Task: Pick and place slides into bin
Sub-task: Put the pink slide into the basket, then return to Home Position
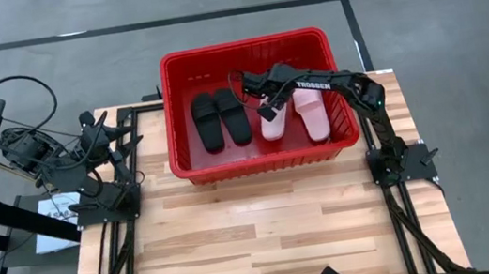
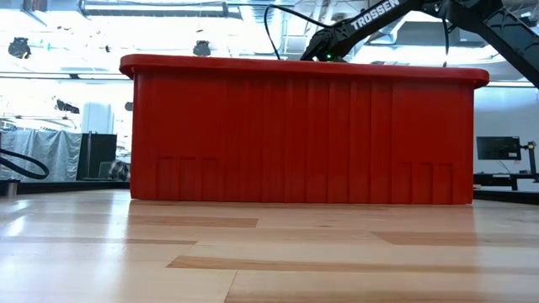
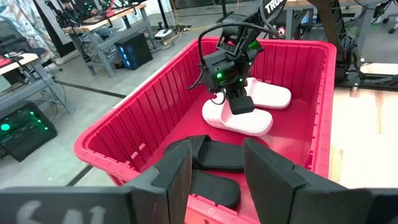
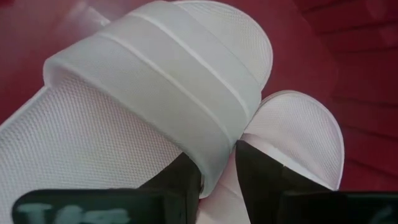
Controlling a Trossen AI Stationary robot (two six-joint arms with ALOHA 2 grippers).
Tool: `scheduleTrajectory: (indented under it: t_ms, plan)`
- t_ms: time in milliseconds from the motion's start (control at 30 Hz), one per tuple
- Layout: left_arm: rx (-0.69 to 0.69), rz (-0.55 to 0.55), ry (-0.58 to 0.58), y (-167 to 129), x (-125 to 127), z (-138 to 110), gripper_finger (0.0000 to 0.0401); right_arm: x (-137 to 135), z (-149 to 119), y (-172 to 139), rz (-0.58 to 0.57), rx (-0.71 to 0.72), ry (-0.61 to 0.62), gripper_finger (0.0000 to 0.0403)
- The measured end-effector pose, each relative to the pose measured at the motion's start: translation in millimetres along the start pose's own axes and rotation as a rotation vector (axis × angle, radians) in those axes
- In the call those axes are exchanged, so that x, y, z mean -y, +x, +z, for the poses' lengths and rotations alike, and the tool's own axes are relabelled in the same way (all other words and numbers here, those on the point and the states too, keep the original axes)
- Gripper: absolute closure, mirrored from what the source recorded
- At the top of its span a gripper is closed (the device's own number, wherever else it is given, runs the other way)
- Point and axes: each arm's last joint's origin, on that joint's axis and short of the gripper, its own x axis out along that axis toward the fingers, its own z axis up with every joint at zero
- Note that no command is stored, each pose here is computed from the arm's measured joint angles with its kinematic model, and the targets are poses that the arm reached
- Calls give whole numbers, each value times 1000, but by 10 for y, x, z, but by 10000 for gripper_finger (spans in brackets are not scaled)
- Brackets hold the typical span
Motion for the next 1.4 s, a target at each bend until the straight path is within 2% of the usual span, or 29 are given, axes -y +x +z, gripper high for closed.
scheduleTrajectory:
  t_ms: [133,467,633,767,900,1067,1200,1400]
  plan:
    - [0,0,0,0,0,0,266,0,0,0,1,0,-10,292]
    - [0,0,0,0,0,0,266,-7,-6,-12,-7,1,-14,182]
    - [0,0,0,0,0,0,266,-58,-53,-76,-13,-22,-51,171]
    - [0,-1,9,0,0,0,266,-95,-77,-277,-17,-31,-126,171]
    - [2,3,47,-1,-2,1,266,-76,-81,-714,-50,60,-172,171]
    - [11,16,86,-1,-4,8,266,106,-188,-1464,-107,306,-166,171]
    - [33,54,103,-2,-12,23,266,443,-384,-2054,-131,521,-62,171]
    - [98,188,87,-40,-124,34,266,1049,-935,-2786,-13,813,117,171]
